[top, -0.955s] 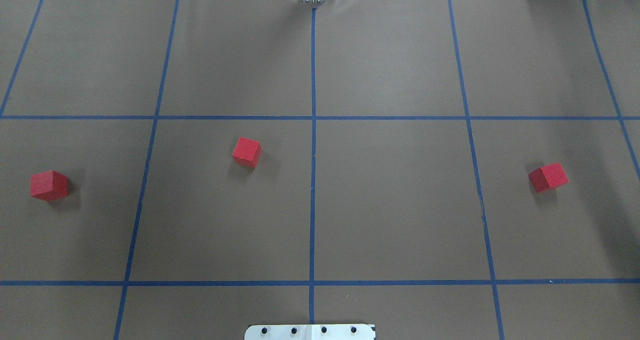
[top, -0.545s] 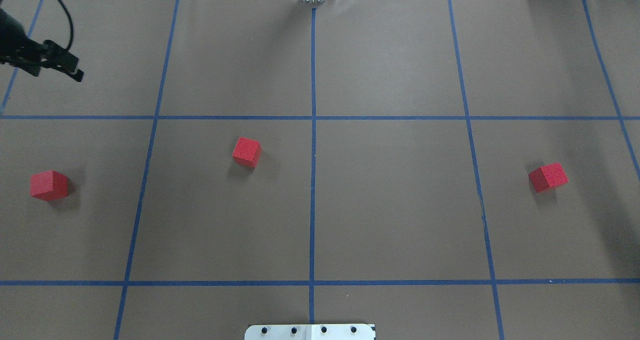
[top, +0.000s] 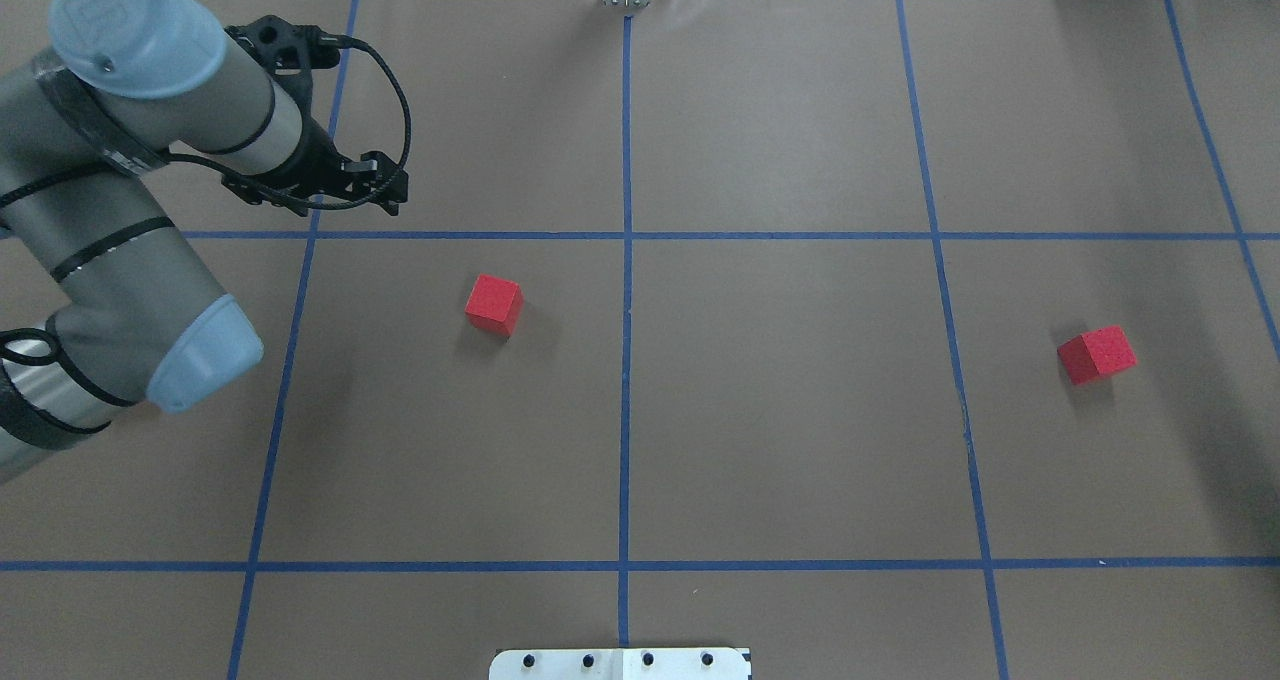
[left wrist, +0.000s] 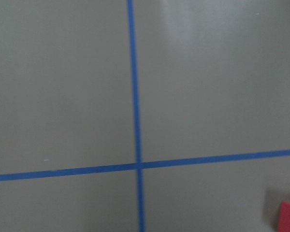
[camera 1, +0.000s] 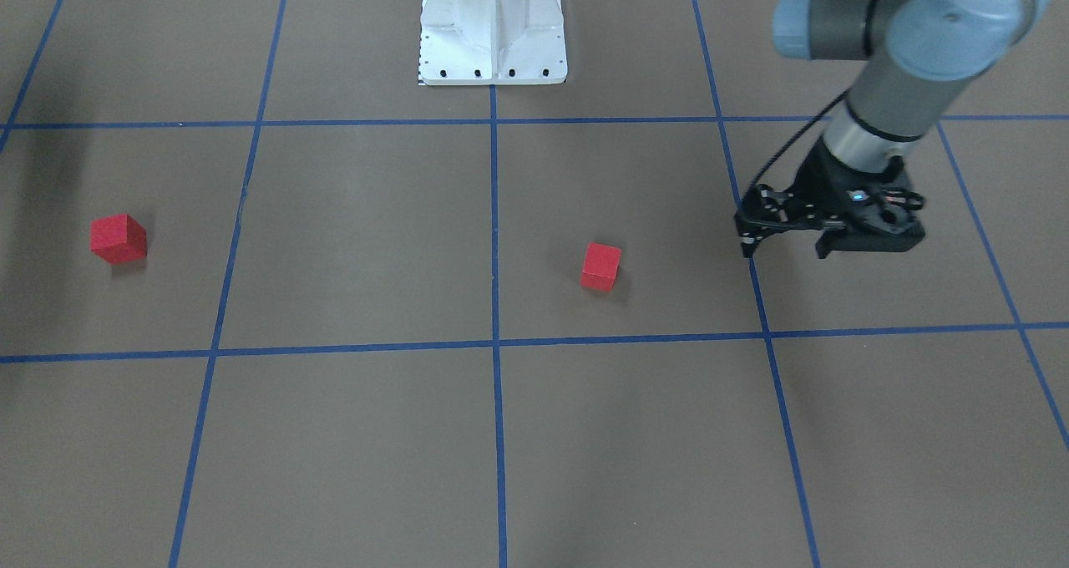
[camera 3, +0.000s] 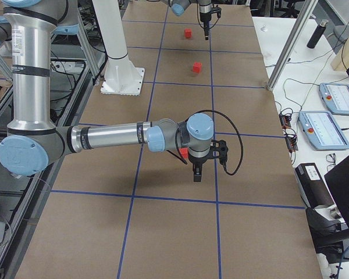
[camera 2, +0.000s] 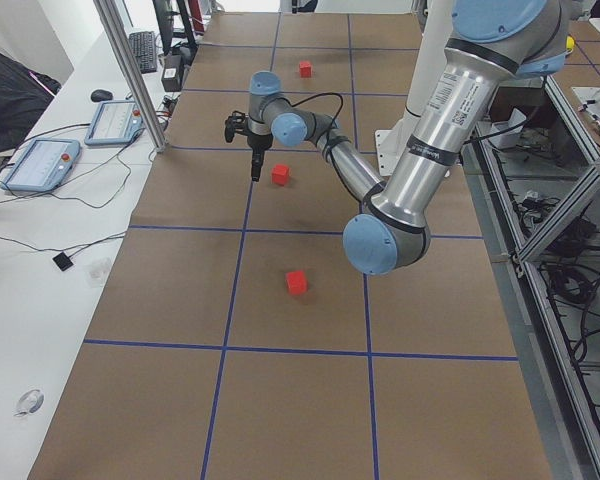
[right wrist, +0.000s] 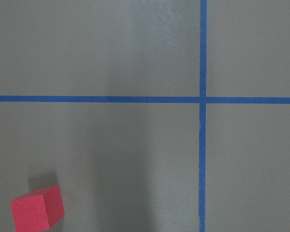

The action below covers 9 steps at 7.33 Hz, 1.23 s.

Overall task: Form red blocks into L shape at center
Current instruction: 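Move the left gripper over the central red cube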

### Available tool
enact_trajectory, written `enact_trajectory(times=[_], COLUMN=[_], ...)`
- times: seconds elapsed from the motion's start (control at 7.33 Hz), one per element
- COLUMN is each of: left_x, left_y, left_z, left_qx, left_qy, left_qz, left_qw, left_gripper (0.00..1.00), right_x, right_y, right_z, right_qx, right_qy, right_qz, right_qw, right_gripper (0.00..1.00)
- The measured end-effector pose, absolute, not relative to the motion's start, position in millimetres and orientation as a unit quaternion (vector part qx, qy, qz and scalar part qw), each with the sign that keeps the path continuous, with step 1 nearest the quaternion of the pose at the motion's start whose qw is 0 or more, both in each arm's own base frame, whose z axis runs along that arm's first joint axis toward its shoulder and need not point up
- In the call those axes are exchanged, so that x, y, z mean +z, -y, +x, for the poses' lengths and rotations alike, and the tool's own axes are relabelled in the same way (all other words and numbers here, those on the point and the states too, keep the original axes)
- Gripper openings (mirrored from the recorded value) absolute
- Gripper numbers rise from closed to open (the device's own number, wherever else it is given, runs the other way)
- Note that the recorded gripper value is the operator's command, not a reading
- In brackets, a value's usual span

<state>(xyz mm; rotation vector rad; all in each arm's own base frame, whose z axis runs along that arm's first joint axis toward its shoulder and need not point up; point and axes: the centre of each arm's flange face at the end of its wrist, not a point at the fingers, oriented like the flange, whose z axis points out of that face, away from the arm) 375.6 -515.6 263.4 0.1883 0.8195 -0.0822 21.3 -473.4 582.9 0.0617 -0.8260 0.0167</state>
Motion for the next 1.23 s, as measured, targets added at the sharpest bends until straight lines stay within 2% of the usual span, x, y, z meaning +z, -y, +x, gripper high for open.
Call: enact_trajectory(times=[0.55,1.23], left_x=[238.5,259.9], left_y=[498.3,499.0], left_z=[481.2,513.0], left_qx=[-0.045,-0.027], left_qy=[-0.408,-0.425], left_qz=[0.106,0.115], left_qw=[0.906,0.897], left_gripper=[0.99,0.99], right_x=[580.2,586.9], right_y=[475.9,476.2], right_z=[20.1,19.7], right_qx=[0.007,0.009], right_qy=[0.402,0.402], right_qz=[0.031,0.024], right_qw=[0.915,0.915], right_gripper=[1.00,1.00])
